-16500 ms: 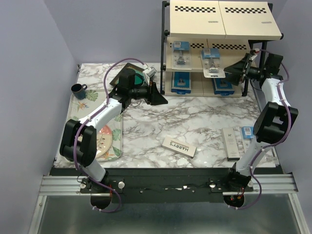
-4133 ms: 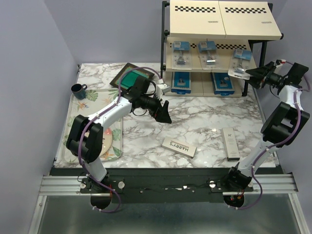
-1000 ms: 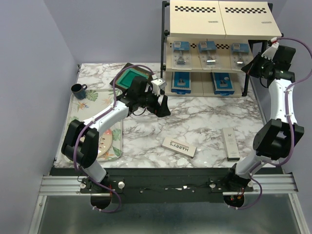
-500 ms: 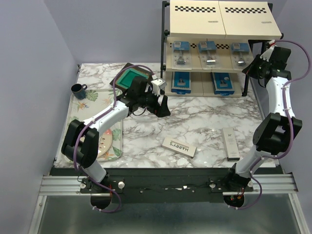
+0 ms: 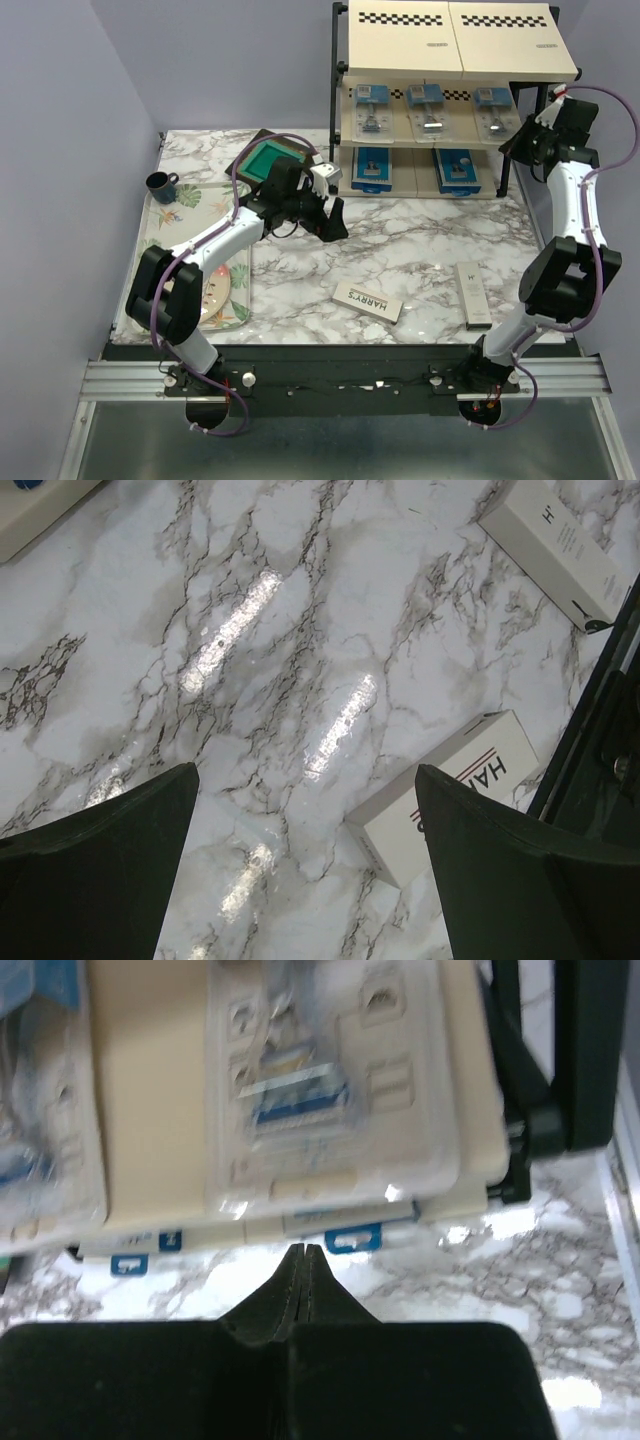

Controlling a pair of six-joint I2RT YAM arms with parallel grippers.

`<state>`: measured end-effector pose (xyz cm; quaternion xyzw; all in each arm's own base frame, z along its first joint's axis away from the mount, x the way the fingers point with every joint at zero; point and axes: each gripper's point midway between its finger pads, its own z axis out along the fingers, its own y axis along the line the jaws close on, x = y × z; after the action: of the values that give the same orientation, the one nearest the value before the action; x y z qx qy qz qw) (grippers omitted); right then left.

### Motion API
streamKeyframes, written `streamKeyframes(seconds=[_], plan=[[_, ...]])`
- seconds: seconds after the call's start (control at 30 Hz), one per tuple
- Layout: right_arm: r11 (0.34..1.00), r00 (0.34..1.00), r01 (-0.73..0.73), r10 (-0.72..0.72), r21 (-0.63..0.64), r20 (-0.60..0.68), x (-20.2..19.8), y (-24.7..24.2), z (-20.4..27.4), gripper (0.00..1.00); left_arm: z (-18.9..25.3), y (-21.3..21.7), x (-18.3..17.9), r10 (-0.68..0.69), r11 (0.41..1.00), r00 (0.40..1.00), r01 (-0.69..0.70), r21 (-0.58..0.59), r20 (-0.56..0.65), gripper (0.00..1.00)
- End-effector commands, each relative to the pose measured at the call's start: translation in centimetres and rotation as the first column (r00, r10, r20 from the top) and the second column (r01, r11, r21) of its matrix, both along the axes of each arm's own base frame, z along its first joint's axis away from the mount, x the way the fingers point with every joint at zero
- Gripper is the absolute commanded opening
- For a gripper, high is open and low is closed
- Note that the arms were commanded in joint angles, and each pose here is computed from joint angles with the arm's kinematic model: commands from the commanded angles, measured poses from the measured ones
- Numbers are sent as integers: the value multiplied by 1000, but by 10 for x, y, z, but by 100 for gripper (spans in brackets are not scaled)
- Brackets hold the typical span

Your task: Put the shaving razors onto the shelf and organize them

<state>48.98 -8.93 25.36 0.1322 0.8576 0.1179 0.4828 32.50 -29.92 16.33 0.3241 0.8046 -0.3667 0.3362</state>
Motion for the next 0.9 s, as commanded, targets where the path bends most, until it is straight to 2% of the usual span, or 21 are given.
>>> streamKeyframes(seconds=[0.0, 0.03, 0.1, 0.13, 0.17, 0.2, 0.23, 0.27, 0.3, 0.33, 0.37, 0.4, 0.43, 0.47, 0.5, 0.53, 0.63, 0.7, 0.77, 0.8, 0.87], plan=[[991, 991, -132, 132, 17, 24, -47, 35, 17, 3, -6, 18, -2, -13, 995, 996, 4, 97, 92, 98], [984, 984, -177, 177, 17, 24, -57, 44, 16, 16, -9, 20, -3, -10, 994, 996, 0, 107, 91, 98], [949, 949, -314, 314, 21, 15, -87, 70, 2, 32, -15, 25, -8, 4, 993, 997, -12, 114, 71, 98], [919, 919, -395, 394, 14, 20, -99, 84, -6, 44, -17, 25, -11, 6, 994, 998, -13, 111, 59, 98], [854, 855, -517, 514, 50, 66, -114, 109, -5, 54, -20, 27, -16, 28, 994, 999, -30, 101, 26, 98], [803, 801, -596, 592, 23, 92, -128, 122, -6, 62, -20, 27, -19, 31, 995, 999, -32, 96, 14, 98], [749, 749, -661, 654, 48, 107, -150, 144, -15, 69, -21, 27, -22, 28, 995, 1000, -28, 91, 2, 98], [688, 689, -723, 711, 64, 140, -164, 162, -13, 70, -22, 28, -27, 24, 996, 1000, -23, 88, -5, 98], [646, 648, -761, 752, 66, 117, -179, 173, -21, 75, -20, 29, -29, 16, 997, 1000, -15, 82, 0, 98], [572, 575, -818, 812, 64, 98, -197, 198, -28, 76, -19, 29, -32, 4, 997, 1000, -5, 77, 5, 98], [528, 531, -847, 844, 62, 67, -208, 209, -36, 77, -16, 31, -35, 2, 997, 1000, -3, 75, 13, 98], [484, 485, -874, 875, 46, 5, -222, 217, -50, 83, -15, 33, -37, -4, 997, 1000, 3, 77, 17, 98], [410, 409, -911, 912, 36, -25, -237, 237, -57, 100, -13, 37, -36, 3, 996, 999, -6, 86, 34, 98], [381, 379, -924, 923, 31, -59, -251, 243, -72, 100, -9, 43, -35, 23, 996, 998, -27, 88, 53, 98], [360, 361, -932, 927, -28, -101, -255, 244, -80, 100, -7, 51, -31, 56, 994, 996, -62, 91, 63, 98], [287, 290, -957, 949, -45, -125, -270, 259, -88, 100, -5, 58, -29, 93, 991, 994, -98, 90, 62, 98], [181, 186, -982, 953, -43, -239, -301, 269, -120, 100, 1, 93, -18, 218, 969, 971, -227, 97, 93, 99], [165, 163, -986, 934, -20, -317, -310, 267, -143, 100, 10, 110, -20, 267, 956, 954, -280, 90, 134, 98], [121, 121, -992, 920, -24, -373, -317, 272, -155, 100, 14, 129, -19, 318, 939, 934, -334, 86, 162, 98], [137, 145, -989, 895, -49, -422, -310, 269, -164, 100, 26, 135, -23, 335, 934, 923, -351, 60, 192, 98], [118, 131, -991, 880, -57, -456, -308, 273, -169, 100, 28, 151, -26, 379, 918, 904, -394, 43, 197, 98]])
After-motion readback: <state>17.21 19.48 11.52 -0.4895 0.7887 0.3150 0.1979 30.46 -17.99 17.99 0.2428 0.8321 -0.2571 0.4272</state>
